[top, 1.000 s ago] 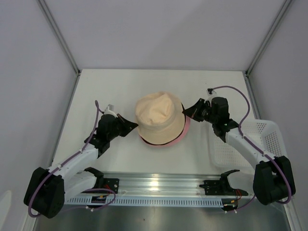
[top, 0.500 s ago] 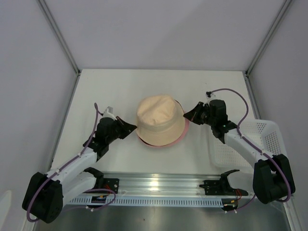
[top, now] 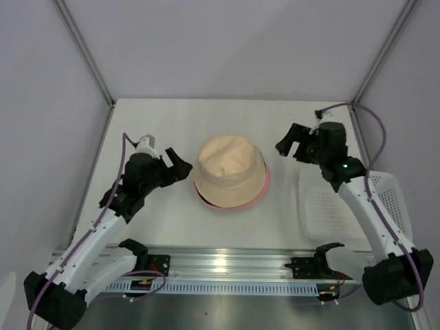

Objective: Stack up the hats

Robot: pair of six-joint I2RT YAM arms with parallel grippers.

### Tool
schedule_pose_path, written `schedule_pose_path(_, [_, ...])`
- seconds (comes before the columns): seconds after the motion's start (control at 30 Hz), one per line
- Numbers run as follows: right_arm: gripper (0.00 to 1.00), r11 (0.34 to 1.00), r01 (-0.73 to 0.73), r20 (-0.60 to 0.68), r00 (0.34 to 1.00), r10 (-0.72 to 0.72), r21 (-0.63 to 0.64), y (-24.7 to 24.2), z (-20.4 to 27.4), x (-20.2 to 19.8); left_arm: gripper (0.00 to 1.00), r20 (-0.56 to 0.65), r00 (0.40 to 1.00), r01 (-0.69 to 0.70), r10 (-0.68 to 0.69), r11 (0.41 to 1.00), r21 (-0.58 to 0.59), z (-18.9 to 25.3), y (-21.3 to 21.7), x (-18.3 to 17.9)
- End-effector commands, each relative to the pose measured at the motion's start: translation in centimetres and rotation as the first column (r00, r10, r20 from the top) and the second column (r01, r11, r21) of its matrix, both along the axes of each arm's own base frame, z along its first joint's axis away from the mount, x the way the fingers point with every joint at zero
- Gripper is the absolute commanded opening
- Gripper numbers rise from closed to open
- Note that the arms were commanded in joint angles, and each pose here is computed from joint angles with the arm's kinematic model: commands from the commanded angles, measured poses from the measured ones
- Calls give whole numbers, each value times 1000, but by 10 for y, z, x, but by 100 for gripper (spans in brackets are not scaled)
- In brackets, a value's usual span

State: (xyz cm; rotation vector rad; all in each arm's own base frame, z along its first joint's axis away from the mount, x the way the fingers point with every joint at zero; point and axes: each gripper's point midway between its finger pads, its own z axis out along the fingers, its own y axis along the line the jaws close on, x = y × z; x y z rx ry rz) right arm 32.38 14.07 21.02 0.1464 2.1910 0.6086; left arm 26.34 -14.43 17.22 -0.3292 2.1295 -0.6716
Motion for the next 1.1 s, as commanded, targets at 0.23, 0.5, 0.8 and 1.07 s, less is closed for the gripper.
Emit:
schedule_pose_path(0.23, [99,874,457,290,869,-401,-162,-138,111,-24,99,286,958,-72,3,970,232,160,48,-9])
schedule_pose_path(0.5, [99,921,376,352,880,-319,-105,-121,110,-23,99,407,910,-57,-78,949,309,180,52,-12])
schedule_pose_path(0.8, [99,938,328,341,899,-274,-110,-113,102,-28,99,393,916,-42,-83,954,298,160,55,-26])
schedule_pose_path(1.07, [99,968,238,358,913,-195,-81,-96,112,-31,99,380,923,-56,-61,956,288,156,60,-31])
